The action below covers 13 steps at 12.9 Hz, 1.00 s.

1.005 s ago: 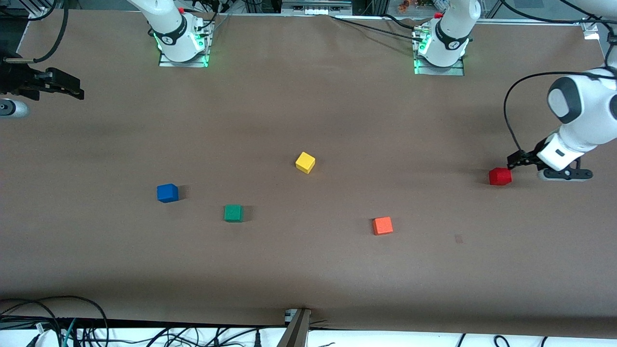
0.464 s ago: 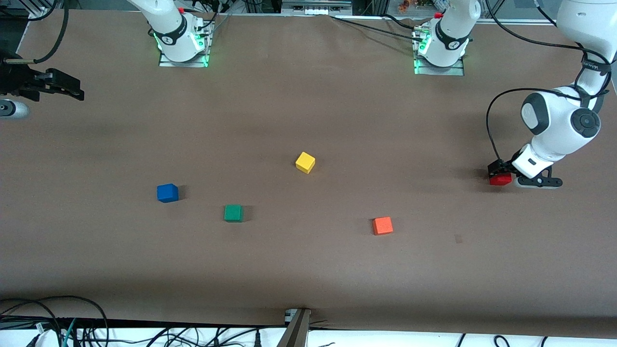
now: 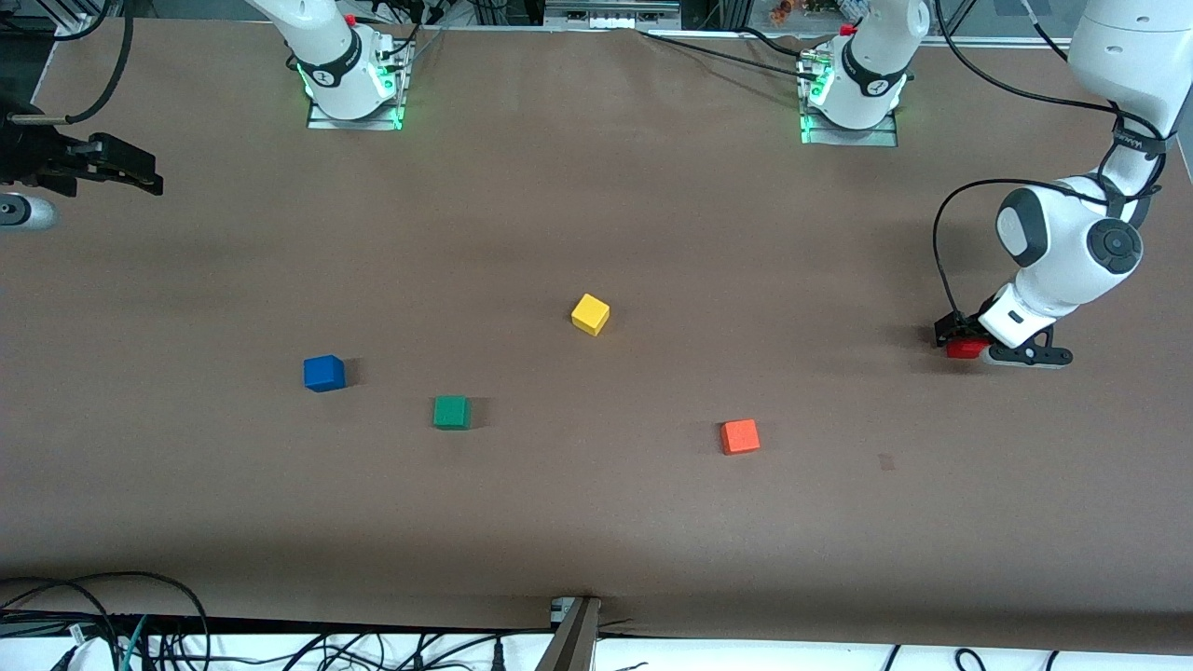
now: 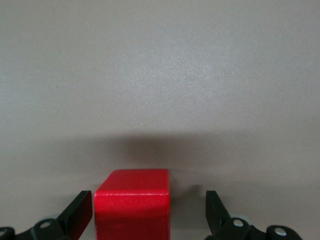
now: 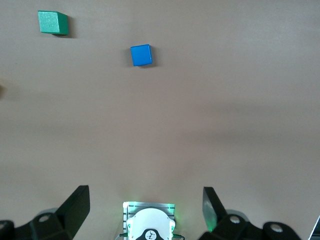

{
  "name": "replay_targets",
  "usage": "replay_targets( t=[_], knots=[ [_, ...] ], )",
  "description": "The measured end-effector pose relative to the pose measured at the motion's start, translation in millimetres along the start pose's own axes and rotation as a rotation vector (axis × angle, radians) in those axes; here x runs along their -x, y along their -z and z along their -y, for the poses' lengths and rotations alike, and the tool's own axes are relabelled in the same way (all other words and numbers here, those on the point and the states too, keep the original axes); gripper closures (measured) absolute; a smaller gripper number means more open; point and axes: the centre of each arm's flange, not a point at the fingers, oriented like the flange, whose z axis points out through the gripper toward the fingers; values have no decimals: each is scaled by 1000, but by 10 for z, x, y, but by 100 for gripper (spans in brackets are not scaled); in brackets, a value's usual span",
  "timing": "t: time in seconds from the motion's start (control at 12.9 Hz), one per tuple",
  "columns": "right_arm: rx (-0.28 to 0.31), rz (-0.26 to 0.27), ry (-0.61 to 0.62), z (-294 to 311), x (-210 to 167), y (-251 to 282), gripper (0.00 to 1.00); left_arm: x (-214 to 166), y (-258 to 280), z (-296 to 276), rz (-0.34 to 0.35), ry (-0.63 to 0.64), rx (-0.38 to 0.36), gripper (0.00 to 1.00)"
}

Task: Pass red block to right arm, stack on blue
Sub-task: 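Close the left gripper on the red cube and lift it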

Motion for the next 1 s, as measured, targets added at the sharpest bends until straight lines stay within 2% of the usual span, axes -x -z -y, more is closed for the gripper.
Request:
replay_targets(
  t=[0.08,0.15,0.39,0.7,1.0],
  knots=[
    [0,0,0,0,0,0,0,10,-34,-1,4,-2,2,0],
    [0,0,0,0,0,0,0,14,-52,0,6,-3,2,9],
    [0,1,0,1,-4,-4,0,10,-52,4,5,-13,2,45],
    [1,10,3,16,-44,-52,0,-123,49,-1,-11,-109,-1,44],
    [-5,42,12,80,-268,-294,0,-486,333,-149,3,-221,21,44]
  ],
)
